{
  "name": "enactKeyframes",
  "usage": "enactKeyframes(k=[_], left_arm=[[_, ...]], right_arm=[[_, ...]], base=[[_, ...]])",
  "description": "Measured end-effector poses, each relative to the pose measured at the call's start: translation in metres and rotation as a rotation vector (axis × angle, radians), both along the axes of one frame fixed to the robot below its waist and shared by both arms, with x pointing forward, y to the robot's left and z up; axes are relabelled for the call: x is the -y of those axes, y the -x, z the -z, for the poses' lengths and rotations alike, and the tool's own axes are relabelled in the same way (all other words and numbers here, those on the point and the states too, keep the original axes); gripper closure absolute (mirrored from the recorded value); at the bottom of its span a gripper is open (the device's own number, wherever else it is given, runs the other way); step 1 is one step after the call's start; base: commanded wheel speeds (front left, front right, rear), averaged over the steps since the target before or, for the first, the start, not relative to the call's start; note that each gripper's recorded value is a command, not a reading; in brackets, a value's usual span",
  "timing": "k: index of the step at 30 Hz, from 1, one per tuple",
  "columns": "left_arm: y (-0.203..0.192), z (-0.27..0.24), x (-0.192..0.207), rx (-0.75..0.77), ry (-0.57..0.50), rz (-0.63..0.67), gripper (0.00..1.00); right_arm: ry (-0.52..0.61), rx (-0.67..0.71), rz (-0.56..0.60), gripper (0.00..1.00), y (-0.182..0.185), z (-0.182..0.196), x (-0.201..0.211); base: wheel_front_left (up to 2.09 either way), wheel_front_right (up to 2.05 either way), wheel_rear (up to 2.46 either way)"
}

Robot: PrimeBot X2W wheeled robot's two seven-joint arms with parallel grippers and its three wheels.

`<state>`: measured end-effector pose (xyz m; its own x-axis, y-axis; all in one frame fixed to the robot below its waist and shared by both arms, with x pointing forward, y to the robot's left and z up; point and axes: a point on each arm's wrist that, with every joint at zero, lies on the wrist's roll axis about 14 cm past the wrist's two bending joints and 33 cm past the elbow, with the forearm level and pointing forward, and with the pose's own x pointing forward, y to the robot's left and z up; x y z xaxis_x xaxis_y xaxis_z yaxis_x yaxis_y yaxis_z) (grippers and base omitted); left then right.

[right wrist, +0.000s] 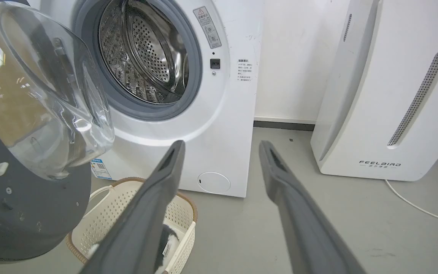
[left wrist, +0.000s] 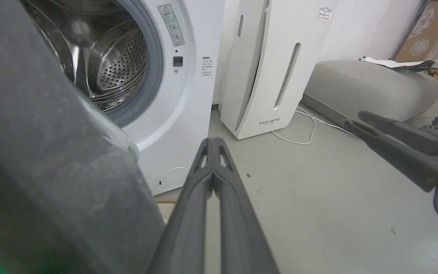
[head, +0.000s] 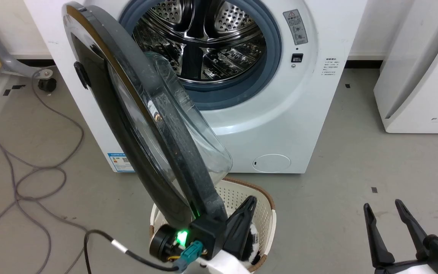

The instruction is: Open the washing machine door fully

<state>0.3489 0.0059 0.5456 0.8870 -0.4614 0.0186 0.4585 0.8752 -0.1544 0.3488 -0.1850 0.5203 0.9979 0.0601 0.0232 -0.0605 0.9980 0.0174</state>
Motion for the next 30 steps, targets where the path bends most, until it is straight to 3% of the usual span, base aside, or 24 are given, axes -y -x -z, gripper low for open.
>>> enactKeyframes(k=[11,30], left_arm=[[0.019,0.015,-0.038,-0.071,-0.006,-0.133,1.0],[0.054,-0.008,-0.151,-0.014,0.036,-0.566,1.0]], right_arm=[[0.006,-0.004,-0.017,0.0,0.0,0.0,-0.004],[0.019,-0.002,-0.161,0.0,-0.021,-0.004,-0.049]], base=[[0.0,0.0,0.0],[0.0,0.0,0.0]])
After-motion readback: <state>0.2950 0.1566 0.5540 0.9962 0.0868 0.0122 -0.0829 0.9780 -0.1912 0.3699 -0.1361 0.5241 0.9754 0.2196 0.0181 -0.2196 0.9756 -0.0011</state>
